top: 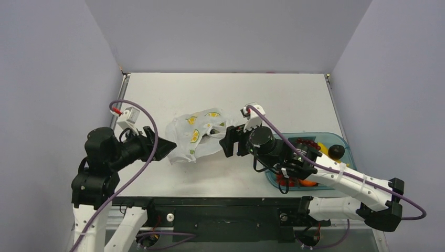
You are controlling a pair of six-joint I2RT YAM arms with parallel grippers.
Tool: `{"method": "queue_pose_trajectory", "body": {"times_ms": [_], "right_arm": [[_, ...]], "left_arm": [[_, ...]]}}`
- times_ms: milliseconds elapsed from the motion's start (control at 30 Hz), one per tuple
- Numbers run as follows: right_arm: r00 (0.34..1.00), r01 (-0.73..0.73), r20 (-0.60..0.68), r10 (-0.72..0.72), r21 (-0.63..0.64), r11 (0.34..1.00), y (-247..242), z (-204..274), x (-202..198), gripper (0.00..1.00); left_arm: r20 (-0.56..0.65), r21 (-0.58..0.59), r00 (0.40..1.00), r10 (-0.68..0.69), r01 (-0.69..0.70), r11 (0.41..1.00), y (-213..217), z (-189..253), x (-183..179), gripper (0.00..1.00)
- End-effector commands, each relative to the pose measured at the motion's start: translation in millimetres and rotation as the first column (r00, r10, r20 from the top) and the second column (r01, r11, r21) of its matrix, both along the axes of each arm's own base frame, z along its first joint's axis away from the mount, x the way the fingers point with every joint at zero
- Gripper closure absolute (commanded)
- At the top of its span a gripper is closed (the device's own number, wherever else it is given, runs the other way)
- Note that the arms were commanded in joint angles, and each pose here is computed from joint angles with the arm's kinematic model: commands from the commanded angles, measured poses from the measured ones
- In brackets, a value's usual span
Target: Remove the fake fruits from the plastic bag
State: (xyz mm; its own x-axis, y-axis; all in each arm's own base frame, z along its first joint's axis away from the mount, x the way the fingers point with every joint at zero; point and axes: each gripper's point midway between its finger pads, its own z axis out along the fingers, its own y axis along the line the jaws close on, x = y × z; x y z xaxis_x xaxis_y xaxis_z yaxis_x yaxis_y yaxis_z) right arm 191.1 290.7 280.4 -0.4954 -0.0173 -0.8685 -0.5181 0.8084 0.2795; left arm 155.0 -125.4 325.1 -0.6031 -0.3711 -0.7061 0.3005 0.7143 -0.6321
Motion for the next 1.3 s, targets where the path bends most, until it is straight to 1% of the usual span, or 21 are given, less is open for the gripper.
{"method": "queue_pose_trajectory", "body": {"times_ms": [0,133,167,200,233,333,400,467,567,633,733,800,900,1000,1033,1067,1100,1133,1167,1200,1267], "right_arm": [[0.990,0.136,0.011,-0.137,0.056,0.989,-14.5,24.2,11.2,0.26],[0.981,0.194,0.011,-0.195,0.042,0.980,-16.1,29.4,20.2,0.25],[0.978,0.207,-0.002,-0.207,0.070,0.976,-13.8,38.1,21.3,0.25],[0.976,0.218,-0.015,-0.218,0.052,0.974,-11.9,33.8,23.0,0.25],[0.973,0.232,-0.032,-0.230,0.076,0.970,-9.5,39.6,23.8,0.25],[0.967,0.251,-0.054,-0.248,0.080,0.965,-5.0,38.3,26.8,0.24],[0.966,0.256,-0.066,-0.251,0.083,0.963,-3.7,37.3,29.4,0.24],[0.966,0.249,-0.088,-0.241,0.087,0.965,-1.7,34.7,32.3,0.24],[0.966,0.240,-0.120,-0.229,0.087,0.967,-1.6,28.3,36.7,0.25],[0.965,0.239,-0.130,-0.227,0.088,0.967,-2.9,25.6,38.3,0.25],[0.966,0.234,-0.134,-0.221,0.092,0.968,-4.4,24.0,37.4,0.25],[0.967,0.230,-0.137,-0.216,0.089,0.969,-4.4,21.5,36.9,0.25],[0.967,0.227,-0.136,-0.214,0.089,0.970,-3.6,20.4,37.3,0.25],[0.972,0.204,-0.140,-0.190,0.092,0.975,2.2,19.1,36.3,0.25],[0.976,0.175,-0.148,-0.160,0.096,0.980,9.1,17.8,34.7,0.25],[0.979,0.155,-0.145,-0.140,0.095,0.983,12.4,18.4,33.8,0.25],[0.981,0.134,-0.153,-0.119,0.092,0.987,17.6,16.3,32.5,0.25],[0.983,0.124,-0.148,-0.109,0.094,0.988,19.8,18.5,32.7,0.24],[0.984,0.115,-0.149,-0.100,0.095,0.989,23.0,17.8,33.2,0.24],[0.985,0.106,-0.143,-0.092,0.095,0.990,24.4,18.2,33.3,0.23],[0.989,0.093,-0.126,-0.078,0.112,0.989,28.8,20.1,35.1,0.23]], "left_arm": [[0.145,0.121,0.985,-0.095,0.078,0.990,0.6,31.3,1.8,0.45],[0.079,0.246,0.993,-0.083,0.062,0.967,9.6,18.7,12.2,0.46],[0.063,0.271,0.994,-0.091,0.071,0.960,8.3,14.0,15.8,0.46],[0.053,0.281,0.994,-0.100,0.082,0.956,6.4,11.5,16.2,0.47],[0.039,0.308,0.993,-0.110,0.093,0.947,2.9,6.9,18.6,0.47],[0.041,0.376,0.986,-0.160,0.133,0.917,-9.0,2.4,17.3,0.48],[0.049,0.433,0.971,-0.236,0.192,0.881,-23.4,-3.3,13.3,0.47],[0.040,0.498,0.929,-0.369,0.301,0.813,-48.5,-16.3,1.8,0.46],[0.026,0.588,0.884,-0.467,0.364,0.722,-65.6,-37.7,-2.0,0.43],[0.022,0.613,0.865,-0.502,0.385,0.690,-71.4,-46.1,-3.7,0.42],[0.026,0.614,0.837,-0.547,0.418,0.670,-79.4,-55.4,-5.7,0.41],[-0.012,0.632,0.822,-0.569,0.447,0.632,-80.5,-70.6,-9.0,0.41],[-0.050,0.697,0.851,-0.523,0.405,0.592,-68.5,-87.8,-3.2,0.41],[-0.011,0.758,0.901,-0.434,0.290,0.584,-55.0,-88.7,10.5,0.41],[-0.003,0.766,0.910,-0.414,0.269,0.584,-52.0,-88.1,12.4,0.47],[0.017,0.773,0.927,-0.375,0.226,0.593,-46.6,-85.6,16.5,0.55],[0.030,0.771,0.933,-0.359,0.207,0.603,-43.8,-83.8,17.3,0.60],[0.046,0.771,0.949,-0.312,0.165,0.615,-38.5,-83.6,21.2,0.71],[0.068,0.761,0.957,-0.281,0.132,0.635,-35.2,-80.2,23.2,0.78],[0.083,0.751,0.972,-0.222,0.086,0.655,-29.8,-80.9,26.2,0.91],[0.105,0.699,0.983,-0.151,0.035,0.714,-26.8,-80.6,26.4,1.00]]}}
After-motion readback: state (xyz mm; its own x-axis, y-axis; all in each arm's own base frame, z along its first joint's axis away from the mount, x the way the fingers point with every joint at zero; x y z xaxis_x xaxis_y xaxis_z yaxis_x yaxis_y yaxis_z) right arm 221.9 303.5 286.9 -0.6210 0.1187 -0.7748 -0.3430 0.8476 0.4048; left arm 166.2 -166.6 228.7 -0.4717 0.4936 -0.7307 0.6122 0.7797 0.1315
